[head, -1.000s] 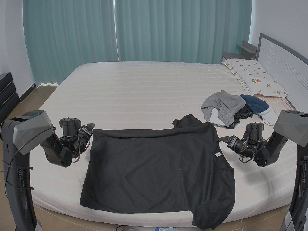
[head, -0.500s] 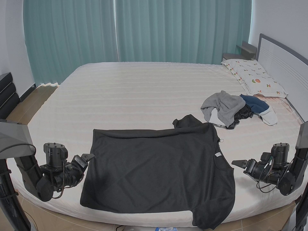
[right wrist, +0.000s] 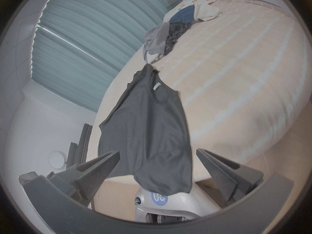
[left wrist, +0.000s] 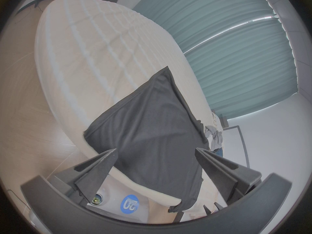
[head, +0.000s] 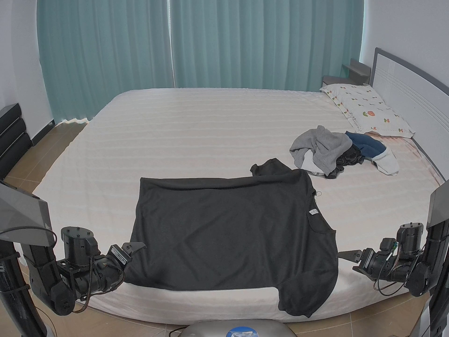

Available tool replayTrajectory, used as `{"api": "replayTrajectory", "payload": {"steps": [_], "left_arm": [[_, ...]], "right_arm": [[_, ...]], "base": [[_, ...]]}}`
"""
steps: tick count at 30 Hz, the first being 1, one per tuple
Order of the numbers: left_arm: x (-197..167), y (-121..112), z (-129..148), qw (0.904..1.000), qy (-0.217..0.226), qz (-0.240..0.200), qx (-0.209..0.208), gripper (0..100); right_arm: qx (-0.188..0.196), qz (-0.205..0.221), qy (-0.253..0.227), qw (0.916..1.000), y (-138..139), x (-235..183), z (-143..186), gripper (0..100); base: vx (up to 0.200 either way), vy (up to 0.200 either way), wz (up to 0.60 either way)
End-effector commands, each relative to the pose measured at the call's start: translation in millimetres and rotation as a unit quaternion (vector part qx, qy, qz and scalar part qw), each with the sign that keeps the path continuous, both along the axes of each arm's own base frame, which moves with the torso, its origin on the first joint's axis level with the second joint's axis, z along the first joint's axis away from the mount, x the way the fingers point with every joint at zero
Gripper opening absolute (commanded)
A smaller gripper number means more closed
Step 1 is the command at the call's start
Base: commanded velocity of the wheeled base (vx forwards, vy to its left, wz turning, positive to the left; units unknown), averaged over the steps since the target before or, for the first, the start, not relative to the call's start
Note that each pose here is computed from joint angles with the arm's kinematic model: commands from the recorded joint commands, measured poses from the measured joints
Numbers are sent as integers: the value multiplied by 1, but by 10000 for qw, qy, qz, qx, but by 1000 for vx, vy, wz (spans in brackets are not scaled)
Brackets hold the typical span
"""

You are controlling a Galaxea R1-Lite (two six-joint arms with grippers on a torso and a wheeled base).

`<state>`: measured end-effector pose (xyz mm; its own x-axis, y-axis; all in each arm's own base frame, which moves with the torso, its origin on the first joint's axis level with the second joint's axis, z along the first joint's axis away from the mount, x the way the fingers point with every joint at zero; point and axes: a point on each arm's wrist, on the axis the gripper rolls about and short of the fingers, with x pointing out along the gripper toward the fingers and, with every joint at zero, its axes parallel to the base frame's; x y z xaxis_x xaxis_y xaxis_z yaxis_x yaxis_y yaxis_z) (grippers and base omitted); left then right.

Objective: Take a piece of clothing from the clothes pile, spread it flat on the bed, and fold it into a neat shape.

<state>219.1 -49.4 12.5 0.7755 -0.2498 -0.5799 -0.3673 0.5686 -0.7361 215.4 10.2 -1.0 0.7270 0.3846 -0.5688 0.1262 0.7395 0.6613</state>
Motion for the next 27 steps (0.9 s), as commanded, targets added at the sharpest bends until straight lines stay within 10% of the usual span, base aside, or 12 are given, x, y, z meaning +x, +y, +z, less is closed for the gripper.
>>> {"api": "replayTrajectory", "payload": {"steps": [1,15,27], "left_arm": [[7,6,-19,9993,194,70,313,100],[15,5,-55,9914,249,-49,1280,100],[28,-2,-71,9843,174,-89,1752,100]], "right_arm": [[-7,21,227,9997,1,-4,-9,100],[-95,433,-451,9980,22,13,0,100],[66,326,-65,9994,22,15,-16,100]], "base": [[0,0,0],[0,0,0],[0,0,0]]}}
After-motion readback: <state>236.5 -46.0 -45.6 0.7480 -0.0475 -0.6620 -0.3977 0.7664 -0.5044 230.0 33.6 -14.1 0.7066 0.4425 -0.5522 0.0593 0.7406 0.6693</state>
